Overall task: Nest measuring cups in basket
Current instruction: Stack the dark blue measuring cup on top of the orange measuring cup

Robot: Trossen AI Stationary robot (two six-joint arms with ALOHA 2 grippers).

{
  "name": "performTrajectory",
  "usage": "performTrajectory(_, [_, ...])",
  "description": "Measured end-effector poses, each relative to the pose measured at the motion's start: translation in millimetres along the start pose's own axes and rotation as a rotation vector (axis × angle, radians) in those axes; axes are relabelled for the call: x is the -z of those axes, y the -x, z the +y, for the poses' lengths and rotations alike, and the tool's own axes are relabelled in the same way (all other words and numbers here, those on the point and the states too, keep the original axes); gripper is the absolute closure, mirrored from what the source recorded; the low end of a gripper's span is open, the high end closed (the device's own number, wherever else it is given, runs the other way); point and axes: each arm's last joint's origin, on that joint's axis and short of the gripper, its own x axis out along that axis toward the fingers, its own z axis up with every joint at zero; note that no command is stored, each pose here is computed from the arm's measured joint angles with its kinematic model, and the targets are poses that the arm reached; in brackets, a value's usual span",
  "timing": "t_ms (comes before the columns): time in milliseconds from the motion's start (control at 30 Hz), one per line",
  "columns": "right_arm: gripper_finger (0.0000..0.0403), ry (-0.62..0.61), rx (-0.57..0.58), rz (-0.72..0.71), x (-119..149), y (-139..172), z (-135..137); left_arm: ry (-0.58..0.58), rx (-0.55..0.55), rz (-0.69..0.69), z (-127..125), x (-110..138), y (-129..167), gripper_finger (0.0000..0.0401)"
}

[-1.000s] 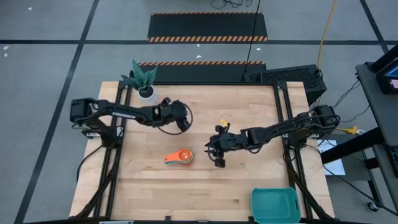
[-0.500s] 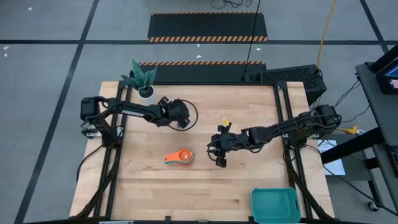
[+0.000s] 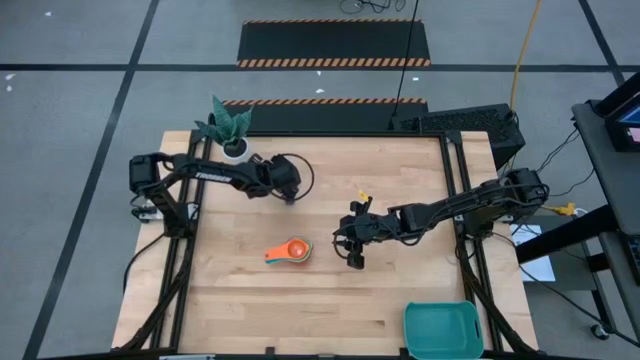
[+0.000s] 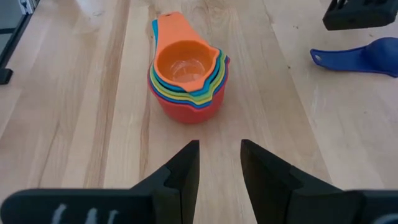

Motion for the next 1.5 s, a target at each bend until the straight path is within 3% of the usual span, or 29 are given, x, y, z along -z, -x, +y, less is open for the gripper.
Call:
performTrajectory(333, [0.0291, 0.000, 0.000, 0.002, 0.2, 0.0, 0.0, -0.028, -0.005, 0.019, -1.1, 0.1, -21.3, 0.0199])
performTrajectory(600, [0.0291, 0.004, -0.002, 0.006, 0.9, 0.2, 1.4, -0.042, 0.127, -0.008, -14.9, -3.0, -37.2, 0.0199])
performTrajectory(700, [0.0291, 0.009, -0.007, 0.012, 2.0, 0.5, 3.6, -0.038, 0.174, -0.016, -18.8, -3.8, -35.4, 0.0199])
performTrajectory(967, [0.0291, 0.015, -0.007, 0.021, 3.0, 0.6, 4.2, -0.124, 0.468, -0.004, -34.1, -4.4, -25.4, 0.0199])
performTrajectory(1267, [0.0291, 0.017, -0.003, 0.035, 4.4, 0.7, 3.8, -0.228, 0.550, -0.018, -36.1, -4.0, -13.4, 0.0199])
performTrajectory(1500, [0.0291, 0.017, -0.004, 0.035, 4.4, 0.6, 3.9, -0.194, 0.581, -0.157, -45.0, -14.8, -0.7, 0.0199])
